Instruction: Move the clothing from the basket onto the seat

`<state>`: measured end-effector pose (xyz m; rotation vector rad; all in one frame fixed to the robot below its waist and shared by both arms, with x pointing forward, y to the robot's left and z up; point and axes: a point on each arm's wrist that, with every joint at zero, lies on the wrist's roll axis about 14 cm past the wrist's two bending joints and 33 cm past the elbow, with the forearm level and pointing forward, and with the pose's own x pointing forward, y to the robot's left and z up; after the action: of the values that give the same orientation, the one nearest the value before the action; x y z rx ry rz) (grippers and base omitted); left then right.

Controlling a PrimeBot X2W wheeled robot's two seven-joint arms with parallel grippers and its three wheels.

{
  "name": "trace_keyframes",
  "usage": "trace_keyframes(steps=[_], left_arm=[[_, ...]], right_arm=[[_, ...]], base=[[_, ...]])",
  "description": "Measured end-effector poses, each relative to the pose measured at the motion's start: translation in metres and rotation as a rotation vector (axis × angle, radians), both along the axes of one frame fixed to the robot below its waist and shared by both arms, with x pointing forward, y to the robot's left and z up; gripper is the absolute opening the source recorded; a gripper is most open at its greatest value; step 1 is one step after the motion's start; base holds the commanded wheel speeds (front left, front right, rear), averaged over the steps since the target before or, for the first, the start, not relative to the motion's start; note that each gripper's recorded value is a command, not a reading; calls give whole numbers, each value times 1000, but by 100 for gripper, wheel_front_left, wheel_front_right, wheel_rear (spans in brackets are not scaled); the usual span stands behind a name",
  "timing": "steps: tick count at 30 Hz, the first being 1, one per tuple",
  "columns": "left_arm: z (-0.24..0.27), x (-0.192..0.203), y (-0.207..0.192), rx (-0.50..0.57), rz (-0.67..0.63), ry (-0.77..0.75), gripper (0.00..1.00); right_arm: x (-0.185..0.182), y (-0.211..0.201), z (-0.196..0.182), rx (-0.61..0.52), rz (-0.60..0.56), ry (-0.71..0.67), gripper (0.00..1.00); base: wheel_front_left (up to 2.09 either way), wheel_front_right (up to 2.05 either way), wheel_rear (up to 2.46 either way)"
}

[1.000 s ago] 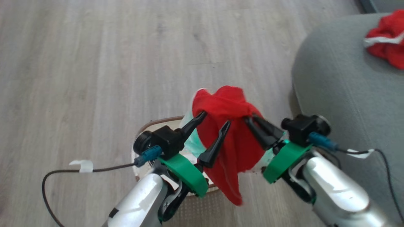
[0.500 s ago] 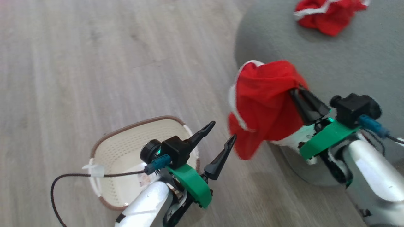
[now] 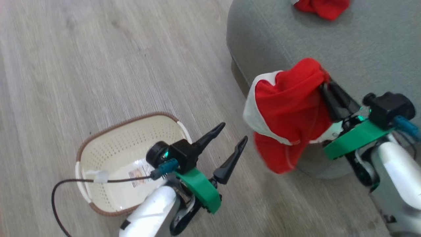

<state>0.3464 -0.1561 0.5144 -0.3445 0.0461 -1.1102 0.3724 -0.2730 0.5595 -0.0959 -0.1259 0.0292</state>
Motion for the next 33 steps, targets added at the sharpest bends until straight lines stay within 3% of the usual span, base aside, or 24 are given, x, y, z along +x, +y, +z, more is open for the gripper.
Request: trace_keyframes(steps=[8, 18, 24, 27, 33], left_arm=[[1, 63, 5, -36, 58, -56, 100], [-57, 150, 34, -19, 153, -43, 100], [-113, 168, 57, 21, 209, 50, 100], [-142, 172, 73, 56, 241, 96, 100], [-199, 164, 93, 117, 279, 216, 100]], right_arm=[[50, -37, 8, -26, -100, -31, 0], [179, -117, 76, -127, -284, -214, 0], [211, -187, 141, -166, -486, -364, 0], [216, -216, 123, -182, -581, -310, 0], [230, -235, -5, -118, -655, -57, 0]], base=[[0, 0, 0], [0, 0, 0], [0, 0, 0], [0, 0, 0], [0, 0, 0]])
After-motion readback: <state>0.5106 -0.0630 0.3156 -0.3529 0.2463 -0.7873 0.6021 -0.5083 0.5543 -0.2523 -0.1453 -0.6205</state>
